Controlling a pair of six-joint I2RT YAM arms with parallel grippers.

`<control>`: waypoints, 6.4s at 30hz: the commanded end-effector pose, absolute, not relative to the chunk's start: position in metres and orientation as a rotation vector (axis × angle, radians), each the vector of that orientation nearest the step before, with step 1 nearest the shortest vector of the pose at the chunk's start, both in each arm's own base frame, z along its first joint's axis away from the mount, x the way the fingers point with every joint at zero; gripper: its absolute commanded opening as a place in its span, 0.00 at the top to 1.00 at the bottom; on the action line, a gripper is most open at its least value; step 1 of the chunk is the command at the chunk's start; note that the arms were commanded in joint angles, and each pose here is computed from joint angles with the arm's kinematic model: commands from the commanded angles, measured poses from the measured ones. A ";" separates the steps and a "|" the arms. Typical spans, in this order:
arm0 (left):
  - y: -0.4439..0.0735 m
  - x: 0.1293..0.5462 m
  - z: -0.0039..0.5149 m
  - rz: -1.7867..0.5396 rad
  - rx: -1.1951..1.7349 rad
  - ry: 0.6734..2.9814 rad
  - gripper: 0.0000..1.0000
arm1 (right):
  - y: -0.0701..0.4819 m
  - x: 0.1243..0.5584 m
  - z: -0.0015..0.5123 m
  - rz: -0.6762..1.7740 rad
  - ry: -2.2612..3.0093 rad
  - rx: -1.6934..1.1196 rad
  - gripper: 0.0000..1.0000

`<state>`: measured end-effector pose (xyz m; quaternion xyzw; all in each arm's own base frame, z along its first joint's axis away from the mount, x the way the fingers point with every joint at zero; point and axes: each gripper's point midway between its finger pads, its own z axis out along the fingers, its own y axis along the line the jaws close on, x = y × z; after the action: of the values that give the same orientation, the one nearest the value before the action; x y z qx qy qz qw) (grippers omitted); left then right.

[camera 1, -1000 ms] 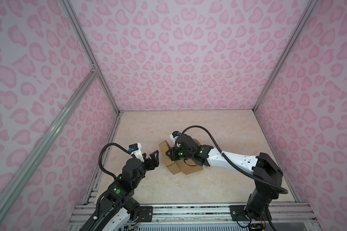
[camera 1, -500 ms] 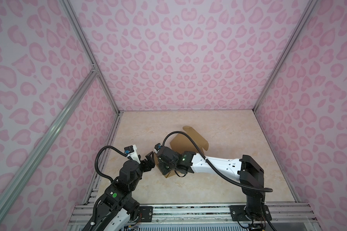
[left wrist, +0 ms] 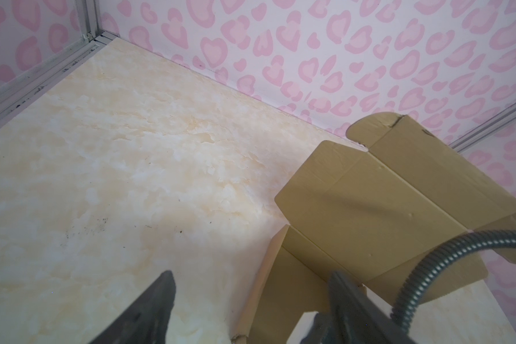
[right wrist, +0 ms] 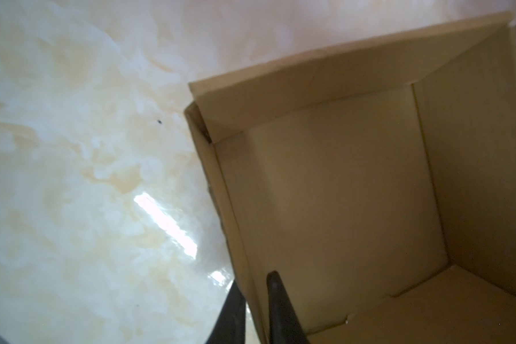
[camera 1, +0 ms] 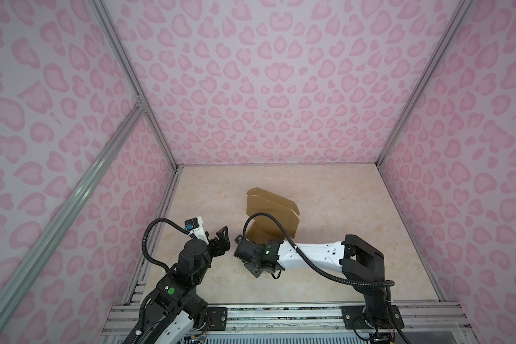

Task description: Fold the paper box

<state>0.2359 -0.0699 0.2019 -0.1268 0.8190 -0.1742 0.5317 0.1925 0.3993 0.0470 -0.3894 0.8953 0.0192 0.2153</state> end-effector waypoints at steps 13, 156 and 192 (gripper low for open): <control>-0.083 0.250 0.175 -0.493 -0.376 1.969 0.17 | 0.288 0.227 0.030 -0.359 2.525 -0.890 0.78; -0.294 0.403 0.168 -0.794 0.681 1.777 0.96 | 0.138 0.340 0.194 0.691 2.177 0.110 0.21; -0.291 0.359 0.165 -0.689 0.609 1.761 0.96 | 0.142 0.381 0.179 0.806 2.028 0.053 0.42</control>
<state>0.3571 -0.2930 0.1572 0.2619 0.7479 -0.2944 0.5342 0.3822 0.1364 0.1735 0.0308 0.8342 0.3101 0.4550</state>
